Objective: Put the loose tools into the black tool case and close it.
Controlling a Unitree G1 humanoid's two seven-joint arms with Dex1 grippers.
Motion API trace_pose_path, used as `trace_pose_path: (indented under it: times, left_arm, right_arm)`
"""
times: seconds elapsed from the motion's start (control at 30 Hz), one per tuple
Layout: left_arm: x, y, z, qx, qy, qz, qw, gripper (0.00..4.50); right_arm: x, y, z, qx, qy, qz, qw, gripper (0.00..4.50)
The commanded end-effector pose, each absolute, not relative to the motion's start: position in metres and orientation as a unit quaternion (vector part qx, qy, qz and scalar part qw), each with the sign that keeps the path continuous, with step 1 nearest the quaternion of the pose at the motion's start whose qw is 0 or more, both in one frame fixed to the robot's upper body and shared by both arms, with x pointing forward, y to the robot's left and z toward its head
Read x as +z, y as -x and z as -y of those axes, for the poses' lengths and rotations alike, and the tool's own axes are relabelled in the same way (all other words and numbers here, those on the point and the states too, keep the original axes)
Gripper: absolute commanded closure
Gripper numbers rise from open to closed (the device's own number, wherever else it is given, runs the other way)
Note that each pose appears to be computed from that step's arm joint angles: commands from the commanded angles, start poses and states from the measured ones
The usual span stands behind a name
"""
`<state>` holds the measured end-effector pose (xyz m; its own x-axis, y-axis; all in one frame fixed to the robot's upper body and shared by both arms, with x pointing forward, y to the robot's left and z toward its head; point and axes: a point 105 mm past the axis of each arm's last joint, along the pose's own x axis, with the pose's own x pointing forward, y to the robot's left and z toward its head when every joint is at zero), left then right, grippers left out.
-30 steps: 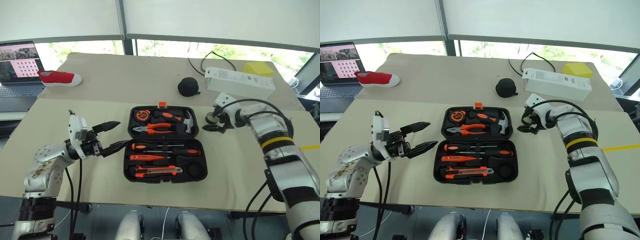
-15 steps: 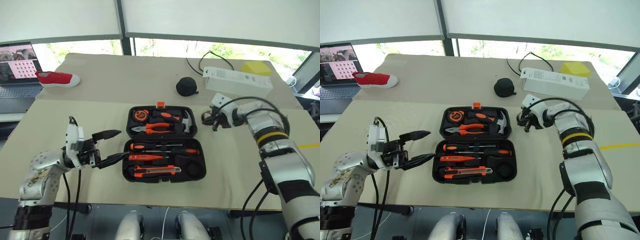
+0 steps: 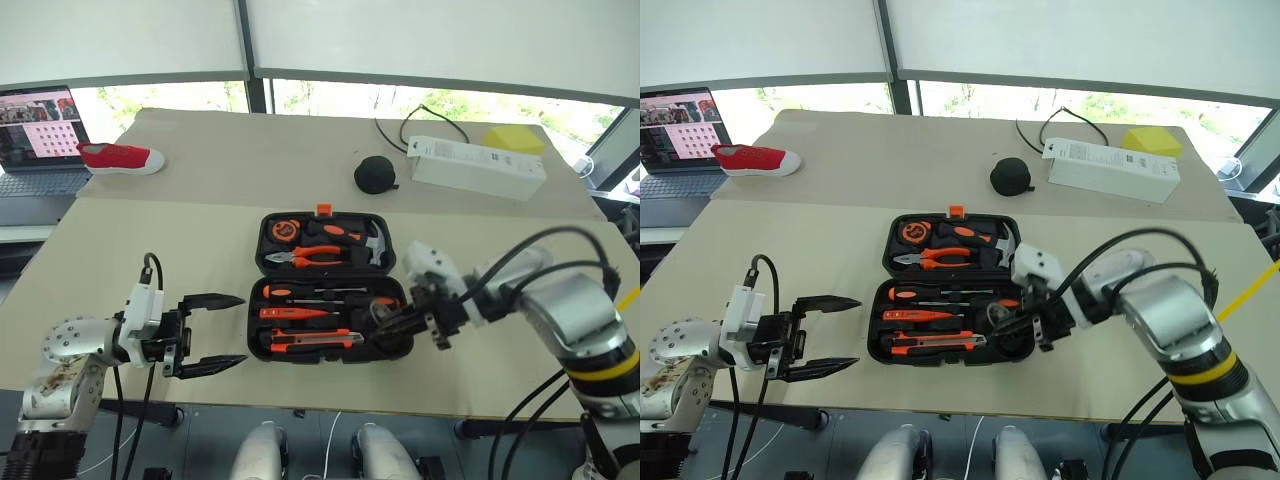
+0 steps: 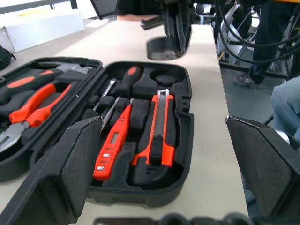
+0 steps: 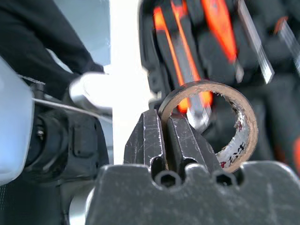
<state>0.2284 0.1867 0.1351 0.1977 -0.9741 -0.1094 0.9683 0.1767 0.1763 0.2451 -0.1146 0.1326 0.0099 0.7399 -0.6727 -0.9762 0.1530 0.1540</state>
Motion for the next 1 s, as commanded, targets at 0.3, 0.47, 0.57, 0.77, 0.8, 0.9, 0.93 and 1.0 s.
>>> trace_pose_path:
  times: [0.3, 0.47, 0.57, 0.77, 0.8, 0.9, 0.93, 1.0]
  left_arm:
    - [0.138, -0.229, -0.186, -0.634, -0.119, 0.026, 0.764, 0.00]
    - [0.139, -0.234, -0.188, -0.619, -0.117, 0.026, 0.776, 0.00]
    - [0.140, -0.240, -0.190, -0.600, -0.130, 0.034, 0.789, 0.00]
    - [0.146, -0.252, -0.199, -0.552, -0.118, 0.026, 0.825, 0.00]
    - [0.146, -0.255, -0.202, -0.539, -0.120, 0.018, 0.833, 0.00]
    - [0.148, -0.260, -0.211, -0.507, -0.102, -0.001, 0.856, 0.00]
    - [0.147, -0.263, -0.215, -0.494, -0.099, -0.009, 0.864, 0.00]
    - [0.143, -0.272, -0.226, -0.453, -0.097, -0.030, 0.886, 0.25]
  right_arm:
    - [0.111, -0.253, 0.128, 0.571, 0.241, -0.355, 0.700, 4.46]
    - [0.106, -0.248, 0.126, 0.582, 0.234, -0.382, 0.679, 4.10]
    - [0.106, -0.249, 0.128, 0.586, 0.253, -0.380, 0.669, 3.08]
    - [0.135, -0.248, 0.121, 0.632, 0.249, -0.328, 0.657, 1.15]
    - [0.143, -0.246, 0.122, 0.644, 0.238, -0.317, 0.654, 1.15]
    - [0.164, -0.240, 0.128, 0.673, 0.195, -0.293, 0.650, 1.15]
    - [0.168, -0.241, 0.133, 0.671, 0.180, -0.288, 0.659, 1.15]
    - [0.174, -0.253, 0.145, 0.654, 0.167, -0.263, 0.690, 1.11]
